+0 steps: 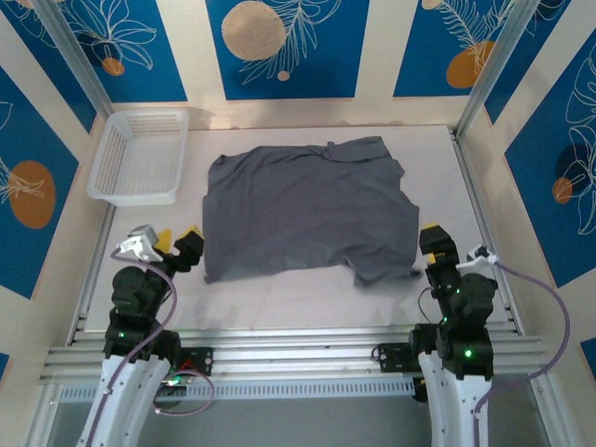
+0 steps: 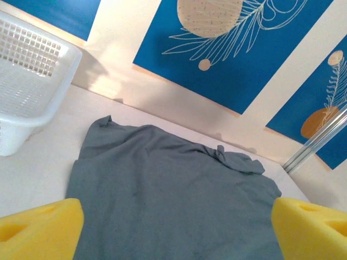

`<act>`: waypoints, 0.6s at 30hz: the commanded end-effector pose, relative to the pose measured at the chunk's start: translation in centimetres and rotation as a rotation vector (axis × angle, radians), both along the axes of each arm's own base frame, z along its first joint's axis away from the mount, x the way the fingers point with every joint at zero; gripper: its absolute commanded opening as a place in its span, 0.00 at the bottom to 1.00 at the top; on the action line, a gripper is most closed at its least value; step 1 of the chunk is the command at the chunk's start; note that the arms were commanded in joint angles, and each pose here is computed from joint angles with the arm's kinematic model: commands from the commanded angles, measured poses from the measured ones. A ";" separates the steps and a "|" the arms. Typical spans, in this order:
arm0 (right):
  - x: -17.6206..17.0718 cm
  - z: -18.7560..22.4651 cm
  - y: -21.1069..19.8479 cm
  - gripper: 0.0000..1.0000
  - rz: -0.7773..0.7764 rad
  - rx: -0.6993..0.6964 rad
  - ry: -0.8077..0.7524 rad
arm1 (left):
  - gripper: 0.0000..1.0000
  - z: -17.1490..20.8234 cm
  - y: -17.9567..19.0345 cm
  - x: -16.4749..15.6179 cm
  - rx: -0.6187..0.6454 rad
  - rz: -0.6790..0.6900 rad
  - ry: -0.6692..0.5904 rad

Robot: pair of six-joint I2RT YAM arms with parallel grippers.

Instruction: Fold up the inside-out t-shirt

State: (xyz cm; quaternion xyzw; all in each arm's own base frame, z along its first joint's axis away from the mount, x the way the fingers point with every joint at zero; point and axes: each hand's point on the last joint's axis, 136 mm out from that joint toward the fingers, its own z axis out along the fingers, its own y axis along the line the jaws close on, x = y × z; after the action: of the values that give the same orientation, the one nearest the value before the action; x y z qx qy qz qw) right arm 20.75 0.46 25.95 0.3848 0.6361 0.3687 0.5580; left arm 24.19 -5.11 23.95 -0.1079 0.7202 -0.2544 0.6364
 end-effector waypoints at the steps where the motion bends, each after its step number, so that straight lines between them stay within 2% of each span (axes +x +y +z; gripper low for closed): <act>1: 2.2 5.4 0.1 0.99 0.022 -0.170 -0.121 | 0.91 -0.7 -1.3 1.2 0.021 -0.067 0.068; 3: 4.3 5.8 0.8 0.99 0.074 -0.239 -0.105 | 0.91 -0.3 -2.7 2.7 0.032 -0.132 0.110; 6: 8.6 3.8 2.4 0.99 0.201 -0.317 0.005 | 0.90 -2.0 -3.7 6.3 0.099 -0.136 0.289; 8: 11.7 1.1 4.1 0.99 0.339 -0.345 0.155 | 0.78 -4.3 -4.1 8.9 0.162 -0.118 0.453; 10: 14.3 -1.8 5.8 0.99 0.483 -0.343 0.325 | 0.62 -7.2 -4.4 11.9 0.211 -0.092 0.622; 12: 16.6 -4.9 6.4 0.99 0.532 -0.343 0.463 | 0.42 -9.2 -4.6 14.5 0.207 -0.052 0.731; 14: 18.8 -7.8 6.4 0.82 0.556 -0.323 0.546 | 0.24 -11.0 -4.8 17.1 0.186 -0.014 0.794; 16: 20.6 -10.8 6.3 0.57 0.564 -0.281 0.638 | 0.08 -12.9 -5.0 19.5 0.186 0.021 0.855; 18: 22.0 -13.2 6.3 0.36 0.572 -0.242 0.713 | 0.01 -14.1 -4.8 21.3 0.193 0.060 0.895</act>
State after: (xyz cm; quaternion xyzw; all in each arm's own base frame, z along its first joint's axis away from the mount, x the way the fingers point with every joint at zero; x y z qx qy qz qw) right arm 42.91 6.27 15.26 0.2266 0.8909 0.2740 0.2825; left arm 44.91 -10.78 11.49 -0.1378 0.9304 -0.1372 0.3109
